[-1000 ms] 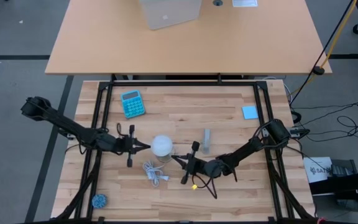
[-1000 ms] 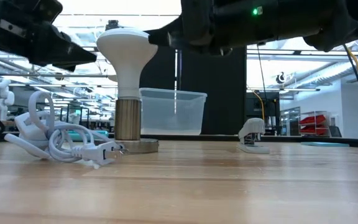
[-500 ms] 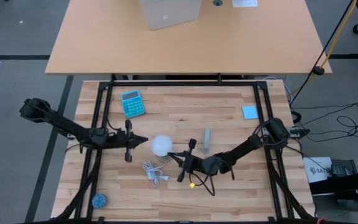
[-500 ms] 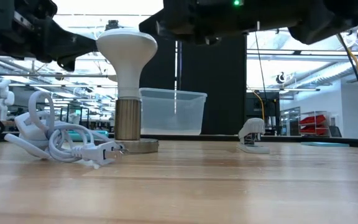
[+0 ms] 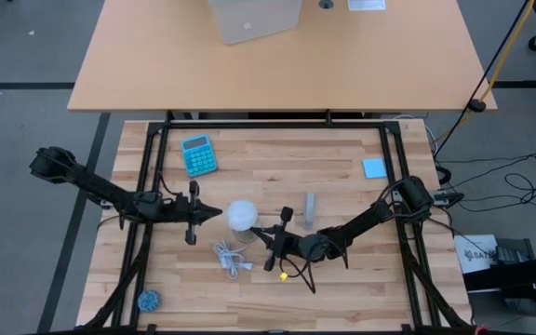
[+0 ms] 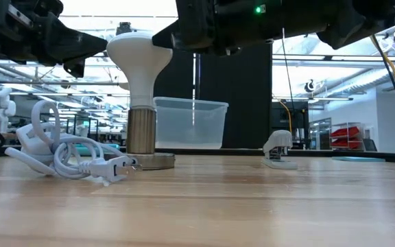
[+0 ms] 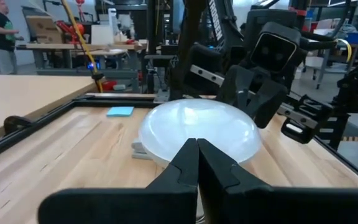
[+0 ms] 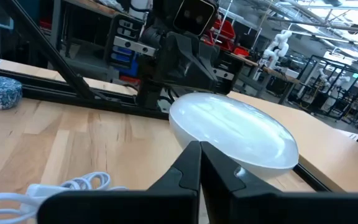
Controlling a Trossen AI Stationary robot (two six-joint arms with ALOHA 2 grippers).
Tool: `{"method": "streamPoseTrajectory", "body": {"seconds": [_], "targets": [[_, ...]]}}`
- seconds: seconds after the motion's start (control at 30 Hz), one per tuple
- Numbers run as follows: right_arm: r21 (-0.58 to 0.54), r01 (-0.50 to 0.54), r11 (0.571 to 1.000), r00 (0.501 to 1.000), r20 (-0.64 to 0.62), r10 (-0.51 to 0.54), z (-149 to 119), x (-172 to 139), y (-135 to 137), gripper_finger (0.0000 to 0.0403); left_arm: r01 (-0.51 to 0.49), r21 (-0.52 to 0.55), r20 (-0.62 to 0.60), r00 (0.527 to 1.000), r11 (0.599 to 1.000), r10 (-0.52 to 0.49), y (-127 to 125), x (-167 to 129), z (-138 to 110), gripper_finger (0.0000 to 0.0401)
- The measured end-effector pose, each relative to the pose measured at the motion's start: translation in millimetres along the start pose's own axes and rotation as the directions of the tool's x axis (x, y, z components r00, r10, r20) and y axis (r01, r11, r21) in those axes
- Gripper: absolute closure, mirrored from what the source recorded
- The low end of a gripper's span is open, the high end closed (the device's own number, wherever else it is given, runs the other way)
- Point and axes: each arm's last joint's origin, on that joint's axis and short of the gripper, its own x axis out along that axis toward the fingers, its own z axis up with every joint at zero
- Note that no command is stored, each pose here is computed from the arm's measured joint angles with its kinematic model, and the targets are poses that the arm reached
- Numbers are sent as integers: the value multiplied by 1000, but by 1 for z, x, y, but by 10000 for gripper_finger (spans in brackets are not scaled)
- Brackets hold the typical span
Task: Screw lightbulb
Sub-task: Remove the light bulb from the lamp
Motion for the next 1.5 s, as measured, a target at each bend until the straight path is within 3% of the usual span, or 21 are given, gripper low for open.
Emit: {"method": "streamPoseTrajectory", "body": {"seconds": [0.93, 1.17, 1.5], "targets": [[-32, -7, 999, 1000, -9, 7, -1, 0, 1, 403, -87, -29, -111, 990, 996, 84, 5, 5, -5, 401], [-39, -8, 999, 1000, -9, 8, -1, 0, 1, 403, -78, -25, -118, 990, 997, 75, 4, 8, -1, 401], [-36, 22, 999, 1000, -18, -23, -2, -1, 0, 403, 11, -35, -118, 993, 999, -15, 1, 8, 0, 401]]}}
